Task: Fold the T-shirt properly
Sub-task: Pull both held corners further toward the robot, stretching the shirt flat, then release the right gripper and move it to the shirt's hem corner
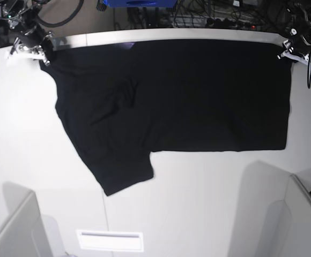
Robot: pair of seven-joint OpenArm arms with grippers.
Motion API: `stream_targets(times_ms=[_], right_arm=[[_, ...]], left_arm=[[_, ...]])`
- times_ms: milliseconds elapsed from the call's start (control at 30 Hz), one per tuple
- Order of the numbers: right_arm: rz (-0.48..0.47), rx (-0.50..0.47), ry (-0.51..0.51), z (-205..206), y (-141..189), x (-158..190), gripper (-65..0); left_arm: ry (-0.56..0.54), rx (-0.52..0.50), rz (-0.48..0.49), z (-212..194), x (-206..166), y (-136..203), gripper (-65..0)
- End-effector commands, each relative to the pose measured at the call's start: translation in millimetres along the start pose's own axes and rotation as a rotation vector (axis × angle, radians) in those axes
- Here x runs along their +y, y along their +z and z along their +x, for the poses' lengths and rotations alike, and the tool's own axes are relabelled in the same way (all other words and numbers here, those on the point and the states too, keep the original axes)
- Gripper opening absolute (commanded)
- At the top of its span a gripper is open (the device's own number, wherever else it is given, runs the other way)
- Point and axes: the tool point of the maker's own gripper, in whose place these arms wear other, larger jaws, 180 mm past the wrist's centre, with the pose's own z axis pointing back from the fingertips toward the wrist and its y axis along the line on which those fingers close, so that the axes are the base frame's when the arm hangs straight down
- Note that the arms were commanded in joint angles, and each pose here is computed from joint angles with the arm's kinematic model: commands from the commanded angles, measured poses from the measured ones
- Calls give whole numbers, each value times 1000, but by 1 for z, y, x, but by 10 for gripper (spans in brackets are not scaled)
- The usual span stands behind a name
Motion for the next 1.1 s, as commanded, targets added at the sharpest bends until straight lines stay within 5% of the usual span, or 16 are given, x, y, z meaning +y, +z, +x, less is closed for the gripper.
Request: stream_targets(times_ms=[0,733,867,967,1067], right_arm=[[1,-42,26,10,5,0,-650],[-27,-22,31,2,9,-11,-626],[-34,-21,31,1,11,-14,-405],[-37,-54,42,6,15,-15,-389],[-52,-113,60,14,24,-19,-386]], left_arm=[[-26,-36,26,12,7,8,-650],[-75,-37,63,8,12,24,-650],[-76,-37,62,8,12,24,-390],[-76,-42,61,9,11,24,-258],[-48,-99,80,19,21,30,-214]])
